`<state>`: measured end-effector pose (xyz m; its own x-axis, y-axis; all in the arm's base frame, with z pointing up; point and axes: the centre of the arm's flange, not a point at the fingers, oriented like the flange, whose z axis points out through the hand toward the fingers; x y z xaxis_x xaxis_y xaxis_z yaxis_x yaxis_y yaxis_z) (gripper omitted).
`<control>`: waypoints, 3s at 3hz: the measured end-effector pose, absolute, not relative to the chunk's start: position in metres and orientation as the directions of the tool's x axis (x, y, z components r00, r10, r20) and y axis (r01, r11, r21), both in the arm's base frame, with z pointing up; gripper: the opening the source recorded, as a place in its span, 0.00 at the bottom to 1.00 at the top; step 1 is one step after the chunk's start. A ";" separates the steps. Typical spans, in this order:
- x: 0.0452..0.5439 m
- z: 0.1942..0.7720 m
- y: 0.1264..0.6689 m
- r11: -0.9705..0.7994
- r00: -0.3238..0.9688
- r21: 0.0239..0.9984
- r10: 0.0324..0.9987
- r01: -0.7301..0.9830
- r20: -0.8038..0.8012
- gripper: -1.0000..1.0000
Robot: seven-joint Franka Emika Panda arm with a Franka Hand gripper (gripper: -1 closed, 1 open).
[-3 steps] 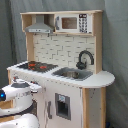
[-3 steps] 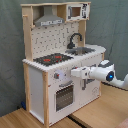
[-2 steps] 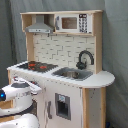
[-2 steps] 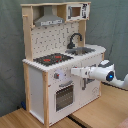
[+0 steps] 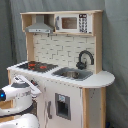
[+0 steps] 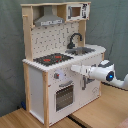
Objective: Play with the kitchen
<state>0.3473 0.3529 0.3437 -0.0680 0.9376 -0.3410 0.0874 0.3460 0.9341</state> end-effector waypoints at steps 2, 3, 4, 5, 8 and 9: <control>0.347 0.344 0.353 0.135 -0.048 0.986 0.990 0.100 -0.131 0.00; 0.347 0.344 0.353 0.024 -0.037 0.994 0.999 0.104 -0.020 0.00; 0.347 0.344 0.353 -0.084 -0.027 0.991 0.996 0.108 0.088 0.00; 0.347 0.344 0.353 -0.184 -0.016 0.977 0.982 0.110 0.187 0.00; 0.320 0.344 0.380 -0.245 -0.071 0.962 0.964 0.120 0.255 1.00; 0.295 0.343 0.388 -0.227 -0.083 0.967 0.968 0.114 0.237 1.00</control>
<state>0.2947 0.3879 0.3427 -0.0827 0.9681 0.2367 0.1136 -0.2268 0.9673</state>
